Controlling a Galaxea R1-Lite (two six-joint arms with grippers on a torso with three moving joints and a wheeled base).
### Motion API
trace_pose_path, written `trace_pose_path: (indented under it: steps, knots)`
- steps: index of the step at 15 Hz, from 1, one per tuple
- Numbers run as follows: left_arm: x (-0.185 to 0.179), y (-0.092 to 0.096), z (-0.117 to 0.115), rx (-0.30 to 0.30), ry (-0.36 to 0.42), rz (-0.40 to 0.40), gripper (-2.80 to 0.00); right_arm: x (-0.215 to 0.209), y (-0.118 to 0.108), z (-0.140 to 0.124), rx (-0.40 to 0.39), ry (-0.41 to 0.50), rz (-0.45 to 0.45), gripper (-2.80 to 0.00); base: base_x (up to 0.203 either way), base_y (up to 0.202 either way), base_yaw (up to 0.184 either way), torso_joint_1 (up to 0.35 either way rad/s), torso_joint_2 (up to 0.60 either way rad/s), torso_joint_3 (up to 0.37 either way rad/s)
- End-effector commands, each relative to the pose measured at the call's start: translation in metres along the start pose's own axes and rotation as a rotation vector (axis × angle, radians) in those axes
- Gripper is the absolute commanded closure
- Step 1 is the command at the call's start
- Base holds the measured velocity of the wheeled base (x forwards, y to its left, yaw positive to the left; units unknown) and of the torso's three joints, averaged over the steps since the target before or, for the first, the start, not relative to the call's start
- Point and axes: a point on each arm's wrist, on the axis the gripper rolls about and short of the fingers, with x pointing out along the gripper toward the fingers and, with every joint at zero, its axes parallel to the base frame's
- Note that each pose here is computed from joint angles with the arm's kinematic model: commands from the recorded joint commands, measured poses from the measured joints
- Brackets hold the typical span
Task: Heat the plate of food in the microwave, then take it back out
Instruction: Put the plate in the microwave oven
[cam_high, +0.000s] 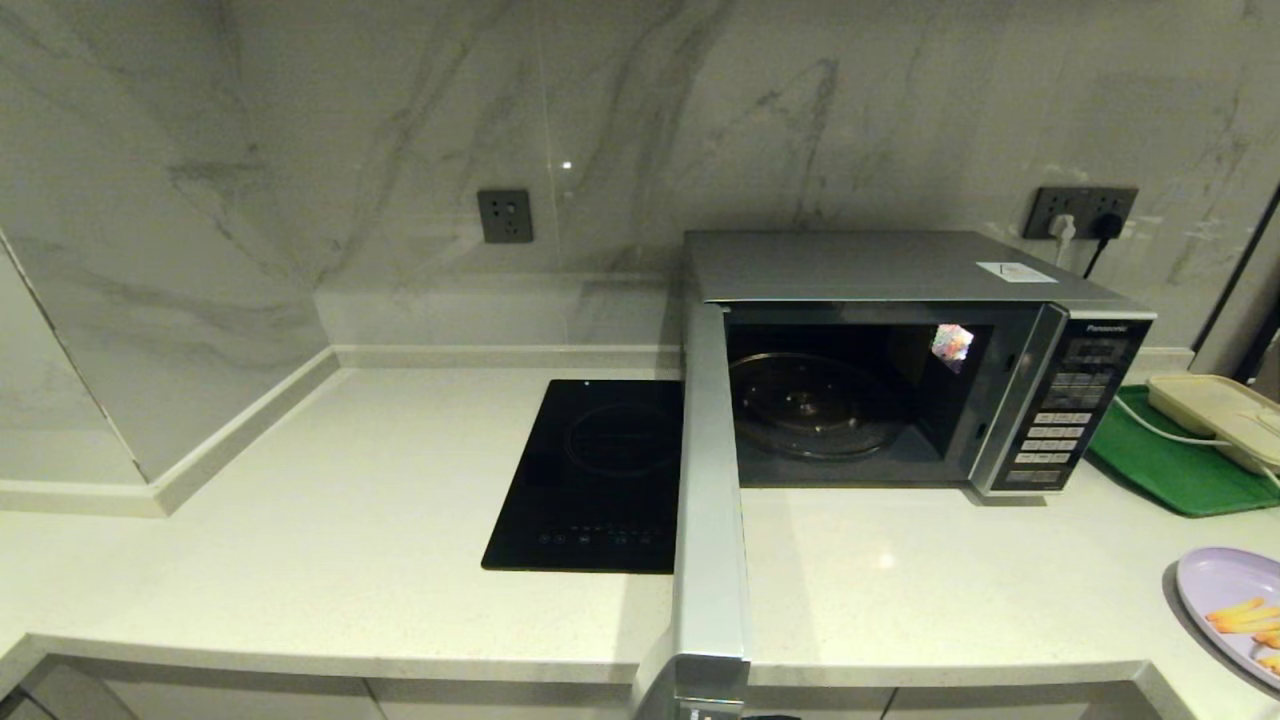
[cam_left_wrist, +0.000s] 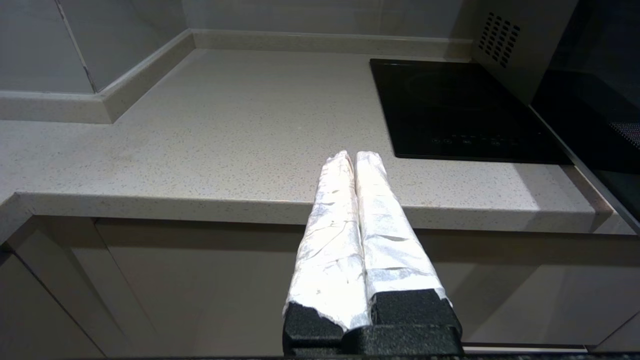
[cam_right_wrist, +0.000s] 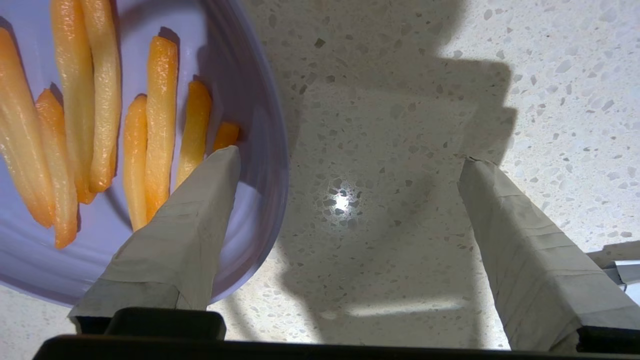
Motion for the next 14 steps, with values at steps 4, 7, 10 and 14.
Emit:
trace_pose_path:
  steps: [4,7,10,14]
  knots:
    - [0.0,0.0,0.0,-0.001,0.0,0.001,0.0,0.0042,-0.0002,0.0015,0.003,-0.003,0.001,-2.8,0.0,0.0,0.0,0.0,0.0,0.0]
    - [0.0,0.0,0.0,-0.001,0.0,0.001,0.0,0.0072,-0.0002,0.0018,0.003,-0.007,-0.001,-2.8,0.0,0.0,0.0,0.0,0.0,0.0]
    - [0.0,0.0,0.0,-0.001,0.0,0.001,0.0,0.0077,-0.0004,0.0012,0.003,-0.003,-0.001,-2.8,0.0,0.0,0.0,0.0,0.0,0.0]
    - [0.0,0.0,0.0,-0.001,0.0,0.001,0.0,0.0116,-0.0009,-0.0005,0.003,0.01,-0.004,0.0,0.0,0.0,0.0,0.0,0.0,0.0]
